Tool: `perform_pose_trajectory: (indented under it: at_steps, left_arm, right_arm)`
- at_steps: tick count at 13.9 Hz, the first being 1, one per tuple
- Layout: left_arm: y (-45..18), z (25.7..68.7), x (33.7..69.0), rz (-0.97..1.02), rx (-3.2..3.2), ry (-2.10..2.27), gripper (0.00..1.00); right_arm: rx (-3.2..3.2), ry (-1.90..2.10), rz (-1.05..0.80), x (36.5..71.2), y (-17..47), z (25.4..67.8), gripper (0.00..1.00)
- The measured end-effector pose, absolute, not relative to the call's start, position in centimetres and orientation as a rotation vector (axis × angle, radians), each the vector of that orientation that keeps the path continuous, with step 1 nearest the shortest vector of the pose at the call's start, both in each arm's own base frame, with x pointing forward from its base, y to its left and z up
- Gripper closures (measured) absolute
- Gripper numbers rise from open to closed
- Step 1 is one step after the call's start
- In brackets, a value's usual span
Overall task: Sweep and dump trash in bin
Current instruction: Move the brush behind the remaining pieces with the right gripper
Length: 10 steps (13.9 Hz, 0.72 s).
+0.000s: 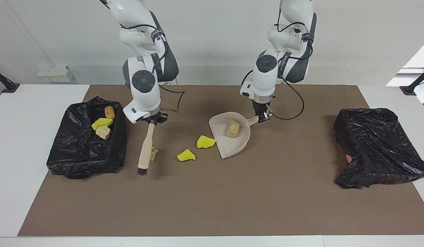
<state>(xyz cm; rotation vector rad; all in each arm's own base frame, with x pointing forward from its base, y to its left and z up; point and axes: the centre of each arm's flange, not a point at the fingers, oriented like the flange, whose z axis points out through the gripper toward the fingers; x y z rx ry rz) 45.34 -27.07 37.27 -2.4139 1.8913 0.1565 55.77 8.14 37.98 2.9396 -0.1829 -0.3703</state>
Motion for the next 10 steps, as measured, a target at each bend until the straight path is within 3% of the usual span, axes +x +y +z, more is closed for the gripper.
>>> perform_pose_trajectory:
  at_steps: [4, 10]
  left_arm:
    - [-27.1, 37.3, 45.3, 0.155, -2.424, 1.878, 0.69]
    - [-27.3, 37.3, 45.2, 0.154, -2.455, 1.834, 0.69]
  right_arm:
    - [2.947, -0.153, -0.485, 55.7, 4.3, 34.0, 0.73]
    - [2.972, 0.066, -0.555, 54.1, 12.6, 31.9, 0.73]
